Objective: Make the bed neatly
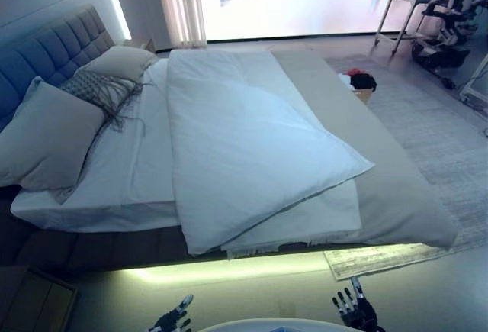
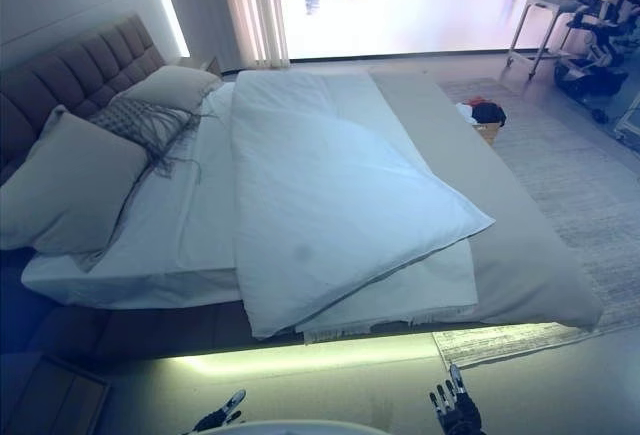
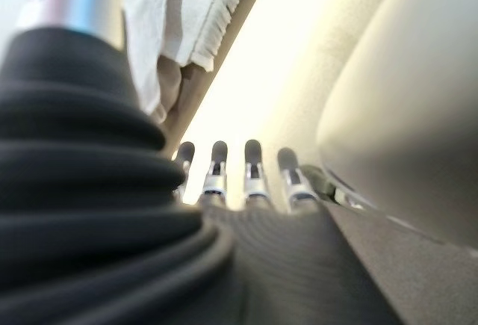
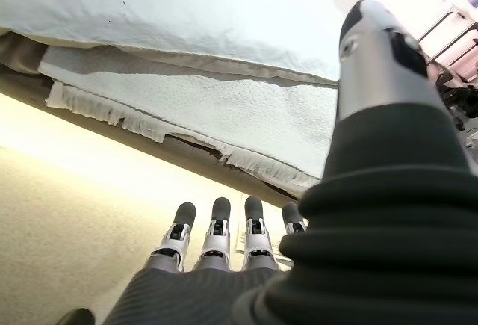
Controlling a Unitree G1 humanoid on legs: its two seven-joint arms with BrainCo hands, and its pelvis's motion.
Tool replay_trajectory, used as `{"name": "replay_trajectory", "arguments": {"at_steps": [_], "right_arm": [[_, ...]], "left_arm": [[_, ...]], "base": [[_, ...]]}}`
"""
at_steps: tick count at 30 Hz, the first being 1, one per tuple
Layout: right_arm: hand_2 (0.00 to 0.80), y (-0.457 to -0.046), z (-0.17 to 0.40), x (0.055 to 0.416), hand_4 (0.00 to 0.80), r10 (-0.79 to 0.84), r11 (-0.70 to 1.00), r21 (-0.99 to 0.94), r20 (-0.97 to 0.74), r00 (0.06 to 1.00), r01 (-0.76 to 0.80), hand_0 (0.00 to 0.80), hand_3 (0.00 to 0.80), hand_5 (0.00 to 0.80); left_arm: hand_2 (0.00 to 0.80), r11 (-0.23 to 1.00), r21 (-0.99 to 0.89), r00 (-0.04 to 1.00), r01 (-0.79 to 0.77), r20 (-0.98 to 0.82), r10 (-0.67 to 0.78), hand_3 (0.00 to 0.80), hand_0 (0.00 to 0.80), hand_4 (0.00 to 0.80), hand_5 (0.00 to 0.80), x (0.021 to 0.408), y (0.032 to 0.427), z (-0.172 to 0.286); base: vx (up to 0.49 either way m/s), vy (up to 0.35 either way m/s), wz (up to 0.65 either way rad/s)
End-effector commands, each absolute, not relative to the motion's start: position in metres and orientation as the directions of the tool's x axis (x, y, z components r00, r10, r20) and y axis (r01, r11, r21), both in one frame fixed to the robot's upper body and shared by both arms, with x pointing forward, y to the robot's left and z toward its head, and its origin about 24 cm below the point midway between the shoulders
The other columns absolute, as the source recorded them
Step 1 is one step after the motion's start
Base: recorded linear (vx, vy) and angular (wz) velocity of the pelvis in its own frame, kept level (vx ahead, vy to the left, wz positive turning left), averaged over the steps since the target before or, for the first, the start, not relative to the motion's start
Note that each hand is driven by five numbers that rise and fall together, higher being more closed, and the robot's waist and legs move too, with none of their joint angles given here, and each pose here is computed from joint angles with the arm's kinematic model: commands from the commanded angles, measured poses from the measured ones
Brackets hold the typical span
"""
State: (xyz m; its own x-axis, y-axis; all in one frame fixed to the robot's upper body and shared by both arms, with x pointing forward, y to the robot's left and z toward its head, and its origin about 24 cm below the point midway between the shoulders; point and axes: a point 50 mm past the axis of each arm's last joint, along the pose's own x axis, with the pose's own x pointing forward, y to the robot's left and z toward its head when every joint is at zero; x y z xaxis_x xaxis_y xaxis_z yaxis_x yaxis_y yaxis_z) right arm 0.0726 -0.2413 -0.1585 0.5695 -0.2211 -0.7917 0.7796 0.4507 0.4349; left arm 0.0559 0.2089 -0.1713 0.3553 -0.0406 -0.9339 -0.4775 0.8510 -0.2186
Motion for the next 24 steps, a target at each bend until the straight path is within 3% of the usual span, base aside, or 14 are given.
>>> {"name": "replay_trajectory", "arguments": {"at_steps": [1,5,10,17,24], "right_arm": [[0.000,-0.238,-0.152,0.108,0.000,-0.249,0.440,0.487,-0.741,0.624,0.754,0.000,0.000,0.000],[0.000,-0.241,-0.152,0.108,0.000,-0.280,0.472,0.432,-0.753,0.595,0.769,0.000,0.000,0.000],[0.000,-0.237,-0.152,0.112,0.000,-0.240,0.670,0.299,-0.779,0.580,0.679,0.000,0.000,0.000],[0.000,-0.247,-0.148,0.121,0.000,-0.205,0.764,0.242,-0.787,0.582,0.597,0.000,0.000,0.000],[0.000,-0.242,-0.153,0.106,0.000,-0.060,0.847,0.245,-0.839,0.542,0.472,0.000,0.000,0.000]], "left_arm": [[0.000,0.862,-0.209,0.378,-0.462,-0.925,-0.022,0.000,0.000,0.000,0.000,0.076,0.205,-0.170],[0.000,0.854,-0.215,0.385,-0.474,-0.923,-0.019,0.000,0.000,0.000,0.000,0.077,0.207,-0.169],[0.000,0.858,-0.209,0.385,-0.469,-0.923,-0.014,0.000,0.000,0.000,0.000,0.080,0.207,-0.169],[0.000,0.847,-0.191,0.373,-0.496,-0.928,0.009,0.000,0.000,0.000,0.000,0.082,0.218,-0.167],[0.000,0.850,-0.175,0.369,-0.497,-0.929,0.025,0.000,0.000,0.000,0.000,0.084,0.225,-0.165]], "base": [[0.000,0.000,0.00],[0.000,0.000,0.00],[0.000,0.000,0.00],[-0.011,-0.022,0.00],[-0.007,-0.015,-0.01]]}}
